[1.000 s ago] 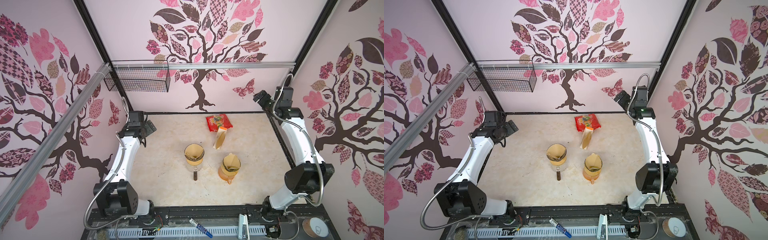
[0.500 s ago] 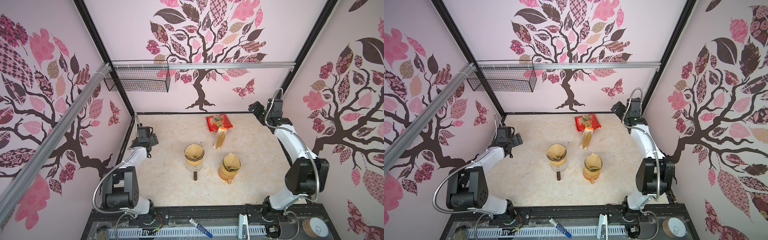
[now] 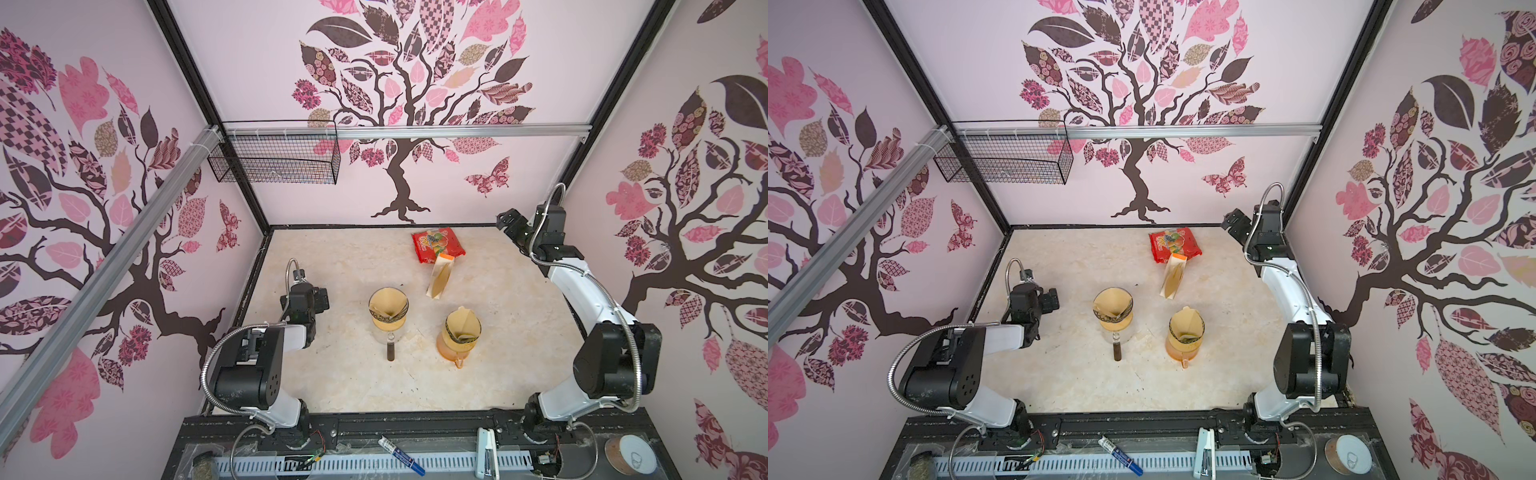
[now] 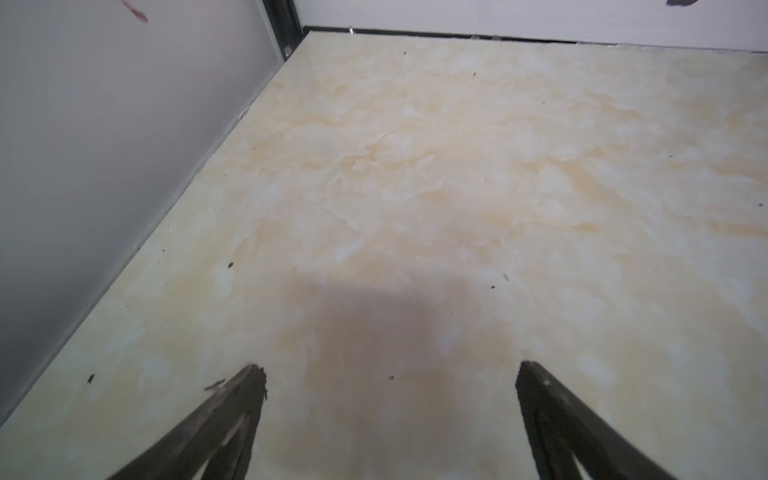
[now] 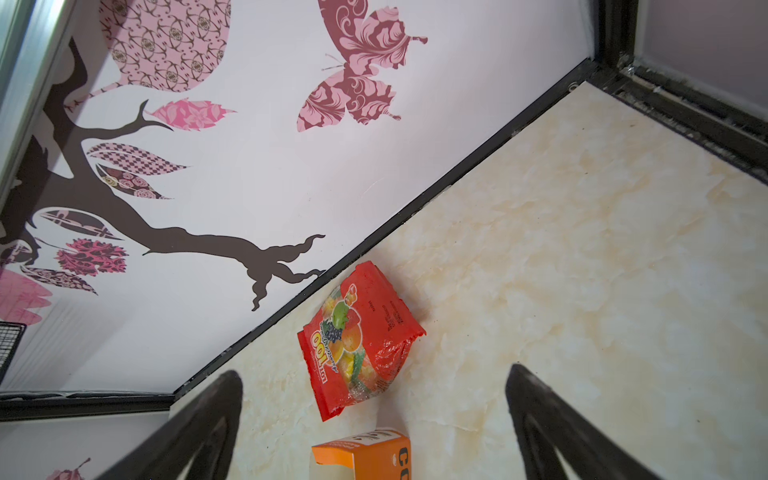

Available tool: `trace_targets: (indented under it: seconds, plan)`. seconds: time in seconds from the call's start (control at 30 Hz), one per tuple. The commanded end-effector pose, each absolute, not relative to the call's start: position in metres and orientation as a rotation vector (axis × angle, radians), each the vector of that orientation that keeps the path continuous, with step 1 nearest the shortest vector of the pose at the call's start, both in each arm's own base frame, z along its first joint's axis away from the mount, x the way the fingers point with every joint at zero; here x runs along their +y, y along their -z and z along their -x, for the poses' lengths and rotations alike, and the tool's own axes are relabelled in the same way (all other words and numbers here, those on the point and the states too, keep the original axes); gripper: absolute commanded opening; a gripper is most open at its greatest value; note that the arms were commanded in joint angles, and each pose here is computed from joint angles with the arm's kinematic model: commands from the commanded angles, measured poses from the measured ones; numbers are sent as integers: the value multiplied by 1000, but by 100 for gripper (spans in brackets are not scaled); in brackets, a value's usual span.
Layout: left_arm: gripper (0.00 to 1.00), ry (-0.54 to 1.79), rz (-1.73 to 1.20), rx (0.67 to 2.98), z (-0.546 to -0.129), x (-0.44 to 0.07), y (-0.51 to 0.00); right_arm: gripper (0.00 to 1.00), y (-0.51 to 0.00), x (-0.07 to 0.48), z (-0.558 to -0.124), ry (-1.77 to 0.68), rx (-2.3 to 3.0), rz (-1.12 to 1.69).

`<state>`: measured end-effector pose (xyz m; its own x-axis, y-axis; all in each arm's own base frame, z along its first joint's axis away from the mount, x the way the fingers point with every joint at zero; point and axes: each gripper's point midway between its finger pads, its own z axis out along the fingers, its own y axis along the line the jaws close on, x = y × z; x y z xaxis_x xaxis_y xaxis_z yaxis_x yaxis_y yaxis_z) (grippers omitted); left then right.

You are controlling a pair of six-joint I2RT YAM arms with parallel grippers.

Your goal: Place the coffee filter in the dripper

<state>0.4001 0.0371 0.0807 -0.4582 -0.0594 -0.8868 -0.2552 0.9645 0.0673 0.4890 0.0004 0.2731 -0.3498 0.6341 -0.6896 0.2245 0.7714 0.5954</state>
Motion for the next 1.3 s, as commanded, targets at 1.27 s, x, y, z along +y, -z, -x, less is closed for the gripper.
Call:
trace_targets:
  seconds: [1.27]
  plan:
    - [97,-246,213,1917,-410,39,-108,100,-125,-13,-381,-143,1751,-151]
